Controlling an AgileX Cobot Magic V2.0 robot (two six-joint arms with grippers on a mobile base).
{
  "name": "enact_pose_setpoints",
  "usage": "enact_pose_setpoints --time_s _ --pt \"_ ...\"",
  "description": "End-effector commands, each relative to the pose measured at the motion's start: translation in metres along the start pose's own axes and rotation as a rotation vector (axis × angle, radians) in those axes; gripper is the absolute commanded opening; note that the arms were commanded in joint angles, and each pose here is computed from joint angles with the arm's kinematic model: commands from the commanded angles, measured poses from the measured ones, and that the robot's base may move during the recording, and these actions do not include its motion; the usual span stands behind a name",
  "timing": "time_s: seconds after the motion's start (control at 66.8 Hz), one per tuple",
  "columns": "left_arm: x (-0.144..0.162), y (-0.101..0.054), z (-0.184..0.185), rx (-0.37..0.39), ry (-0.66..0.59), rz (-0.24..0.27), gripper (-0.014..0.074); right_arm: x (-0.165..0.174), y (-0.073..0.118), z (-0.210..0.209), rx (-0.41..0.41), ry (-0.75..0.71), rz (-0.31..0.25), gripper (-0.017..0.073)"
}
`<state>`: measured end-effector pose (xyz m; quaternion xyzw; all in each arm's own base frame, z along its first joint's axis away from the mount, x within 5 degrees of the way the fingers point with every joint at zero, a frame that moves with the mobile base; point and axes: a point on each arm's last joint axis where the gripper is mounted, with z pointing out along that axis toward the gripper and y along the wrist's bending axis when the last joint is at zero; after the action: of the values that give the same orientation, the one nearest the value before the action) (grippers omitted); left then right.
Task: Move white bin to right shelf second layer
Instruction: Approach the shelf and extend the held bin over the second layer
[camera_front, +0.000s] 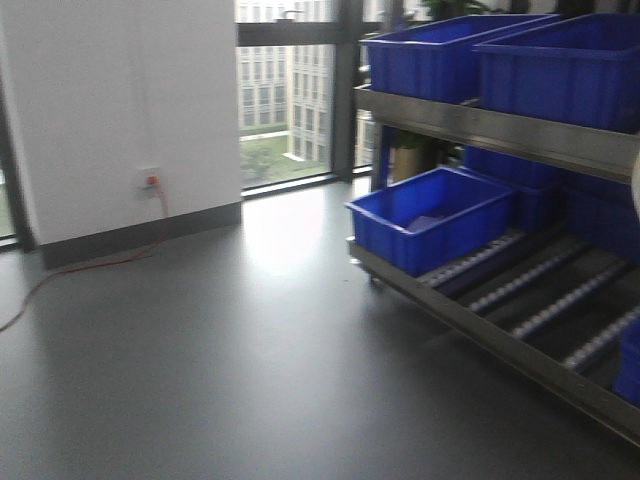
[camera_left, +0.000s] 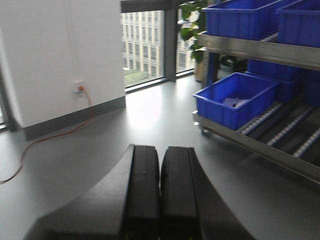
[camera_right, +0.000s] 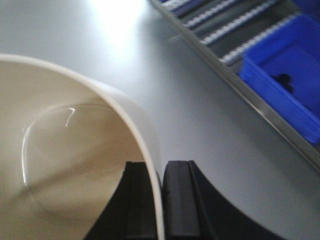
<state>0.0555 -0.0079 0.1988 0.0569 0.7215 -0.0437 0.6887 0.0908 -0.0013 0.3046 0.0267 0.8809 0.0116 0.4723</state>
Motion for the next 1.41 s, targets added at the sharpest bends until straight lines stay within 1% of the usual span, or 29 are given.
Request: enact_pose_setpoints --time_s 0.0,1.392 --pt "0.0037 -0.0003 0.0006 0.003 -0.065 -0.003 0.0085 -0.0167 0.0003 -0.0065 0.0 -0.123 0.005 0.0041" --pt "0.0037 -0.0003 0.0006 0.003 -0.065 -0.003 0.0085 -0.0166 0.0003 -0.0065 0.0 -0.122 0.005 0.0041"
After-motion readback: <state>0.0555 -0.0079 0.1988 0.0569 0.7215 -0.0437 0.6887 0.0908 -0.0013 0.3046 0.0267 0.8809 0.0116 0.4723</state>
